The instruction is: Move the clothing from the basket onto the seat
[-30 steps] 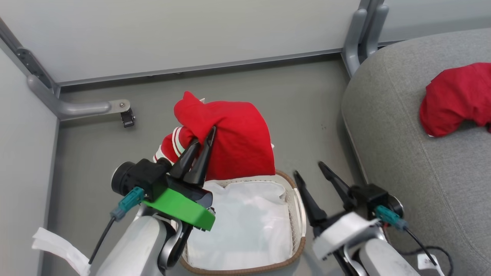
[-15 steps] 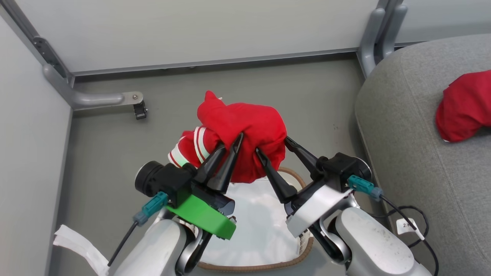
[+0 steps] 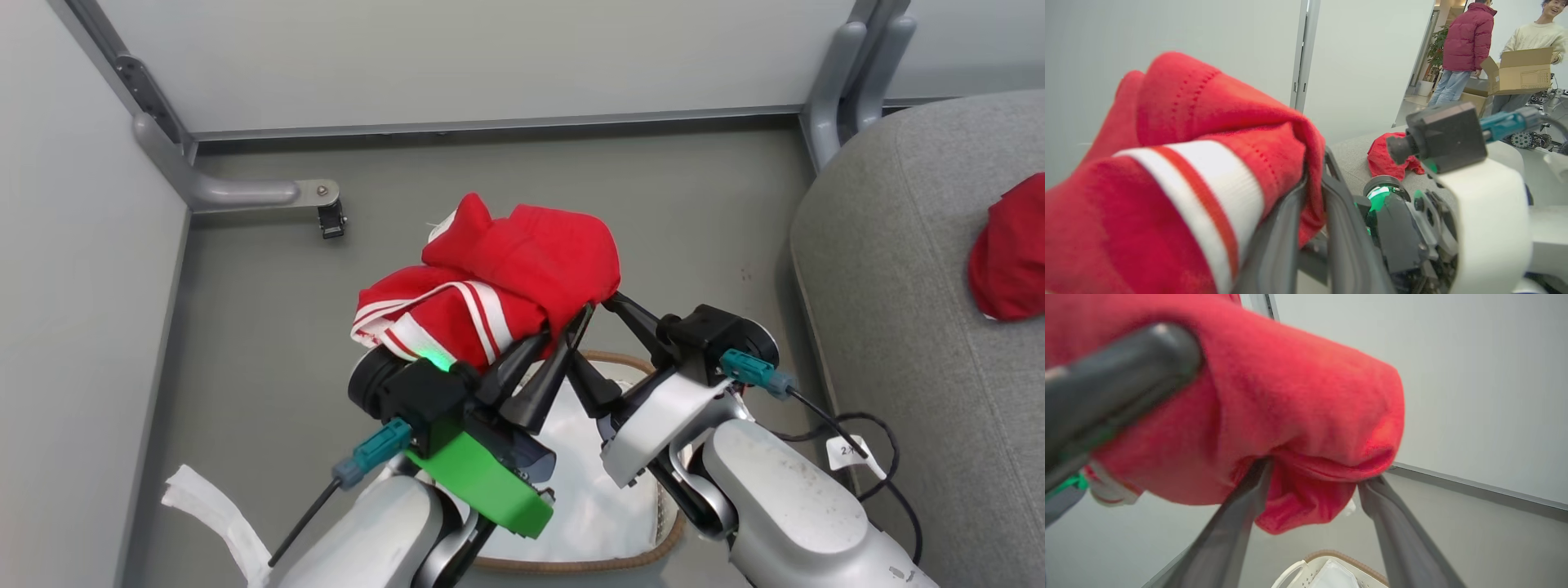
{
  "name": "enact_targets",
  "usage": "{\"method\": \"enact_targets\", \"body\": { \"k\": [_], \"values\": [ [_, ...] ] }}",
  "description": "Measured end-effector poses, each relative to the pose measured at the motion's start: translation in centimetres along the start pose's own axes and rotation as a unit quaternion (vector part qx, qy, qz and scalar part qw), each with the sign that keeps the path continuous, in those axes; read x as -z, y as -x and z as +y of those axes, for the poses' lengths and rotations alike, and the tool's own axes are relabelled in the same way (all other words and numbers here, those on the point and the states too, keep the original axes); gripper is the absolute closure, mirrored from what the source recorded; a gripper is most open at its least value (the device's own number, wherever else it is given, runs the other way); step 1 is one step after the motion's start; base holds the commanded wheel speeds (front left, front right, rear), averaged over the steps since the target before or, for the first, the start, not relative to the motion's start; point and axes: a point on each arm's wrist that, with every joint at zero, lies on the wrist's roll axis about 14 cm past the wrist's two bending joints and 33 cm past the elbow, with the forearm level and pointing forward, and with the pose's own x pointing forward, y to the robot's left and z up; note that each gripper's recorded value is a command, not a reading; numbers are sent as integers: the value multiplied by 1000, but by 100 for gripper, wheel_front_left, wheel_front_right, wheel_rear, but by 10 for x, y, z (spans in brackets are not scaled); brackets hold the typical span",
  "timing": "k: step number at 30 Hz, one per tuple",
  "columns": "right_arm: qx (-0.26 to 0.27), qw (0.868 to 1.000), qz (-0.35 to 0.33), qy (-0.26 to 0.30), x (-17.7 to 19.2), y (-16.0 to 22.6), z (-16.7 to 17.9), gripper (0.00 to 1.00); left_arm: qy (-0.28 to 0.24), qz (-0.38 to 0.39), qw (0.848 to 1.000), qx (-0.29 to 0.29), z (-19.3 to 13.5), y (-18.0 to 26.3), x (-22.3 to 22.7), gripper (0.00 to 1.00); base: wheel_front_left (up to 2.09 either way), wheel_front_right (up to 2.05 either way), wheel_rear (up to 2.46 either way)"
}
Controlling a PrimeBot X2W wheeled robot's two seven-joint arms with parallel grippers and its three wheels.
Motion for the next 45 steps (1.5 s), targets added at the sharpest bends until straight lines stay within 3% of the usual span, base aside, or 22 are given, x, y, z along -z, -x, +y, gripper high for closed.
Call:
{"method": "enact_targets", "body": {
  "k": [7,8,9,10,11,12,26,28,29,30,45],
  "values": [
    [-31,999,8,23,0,-7,8,0,13,3,1000,-4,0,6,-1,100,0,0,0],
    [-35,999,10,25,1,-7,10,10,13,5,1000,-4,0,7,0,100,0,0,0],
    [-38,999,11,26,1,-7,12,45,14,6,1000,-5,0,8,1,100,0,0,0],
    [-41,999,12,27,2,-7,13,57,18,7,1000,-6,1,9,1,100,0,0,0],
    [-43,999,12,30,1,-7,12,85,18,8,1000,-6,1,10,2,100,0,0,0],
    [-44,998,10,33,-1,-8,12,100,18,9,1000,-7,2,11,2,100,0,0,0],
    [-20,998,-29,48,-23,-6,-4,100,21,10,1000,-19,12,9,4,100,0,0,0],
    [-11,998,-34,49,-26,-3,-8,100,17,9,1000,-20,14,7,4,60,0,0,0],
    [-7,998,-38,50,-28,-2,-10,100,15,8,1000,-21,15,6,4,4,0,0,0],
    [-2,998,-43,51,-31,0,-12,100,13,9,1000,-21,15,5,5,0,0,0,0],
    [129,985,-94,71,-70,58,-72,100,14,34,999,19,6,-24,33,0,0,0,0]
  ]
}}
